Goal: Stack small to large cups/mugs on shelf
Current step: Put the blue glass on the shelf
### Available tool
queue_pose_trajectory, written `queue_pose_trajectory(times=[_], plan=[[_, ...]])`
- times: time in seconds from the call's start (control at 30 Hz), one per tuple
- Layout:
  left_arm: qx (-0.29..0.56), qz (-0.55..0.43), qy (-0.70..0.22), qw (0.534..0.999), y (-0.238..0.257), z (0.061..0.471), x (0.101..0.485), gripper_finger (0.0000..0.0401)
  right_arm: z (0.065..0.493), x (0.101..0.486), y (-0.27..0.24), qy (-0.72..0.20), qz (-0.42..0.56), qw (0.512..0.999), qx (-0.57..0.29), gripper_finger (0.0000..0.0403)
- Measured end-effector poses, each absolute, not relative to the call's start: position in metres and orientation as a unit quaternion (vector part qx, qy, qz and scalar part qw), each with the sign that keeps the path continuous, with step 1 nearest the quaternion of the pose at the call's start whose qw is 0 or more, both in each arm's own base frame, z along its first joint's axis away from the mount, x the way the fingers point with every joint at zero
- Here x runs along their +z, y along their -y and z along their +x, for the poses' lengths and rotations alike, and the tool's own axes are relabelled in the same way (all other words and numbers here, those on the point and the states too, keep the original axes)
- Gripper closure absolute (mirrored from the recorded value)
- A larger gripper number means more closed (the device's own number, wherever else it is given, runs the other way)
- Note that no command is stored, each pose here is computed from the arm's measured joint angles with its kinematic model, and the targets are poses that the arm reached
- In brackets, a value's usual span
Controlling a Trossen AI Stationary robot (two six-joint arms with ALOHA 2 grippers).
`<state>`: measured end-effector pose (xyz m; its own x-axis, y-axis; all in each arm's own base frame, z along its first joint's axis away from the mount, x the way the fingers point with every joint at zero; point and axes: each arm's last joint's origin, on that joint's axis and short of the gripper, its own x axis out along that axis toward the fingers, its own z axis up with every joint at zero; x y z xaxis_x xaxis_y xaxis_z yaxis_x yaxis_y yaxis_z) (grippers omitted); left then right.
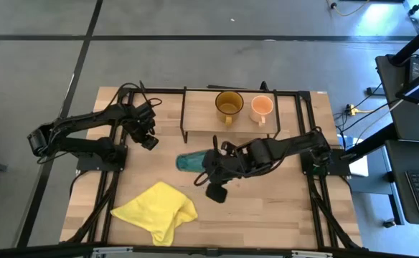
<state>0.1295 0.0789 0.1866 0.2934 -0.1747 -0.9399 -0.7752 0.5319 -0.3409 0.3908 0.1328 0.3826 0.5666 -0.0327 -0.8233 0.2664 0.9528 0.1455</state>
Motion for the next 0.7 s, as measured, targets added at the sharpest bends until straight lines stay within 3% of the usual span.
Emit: queue_pose_trajectory(times=[0.17, 0.43, 0.7], plan=[[0.222, -0.433, -0.552, 0.677, -0.079, 0.130, 0.186, 0.0247, 0.380, 0.376, -0.133, -0.536, 0.125, 0.834, -0.042, 0.0385], [0.202, -0.462, -0.542, 0.673, -0.074, 0.137, 0.186, 0.0247, 0.366, 0.369, -0.130, -0.605, 0.102, 0.789, -0.040, 0.0385], [0.166, -0.459, -0.482, 0.728, -0.057, 0.168, 0.192, 0.0247, 0.370, 0.356, -0.134, -0.634, 0.114, 0.765, -0.007, 0.0385]])
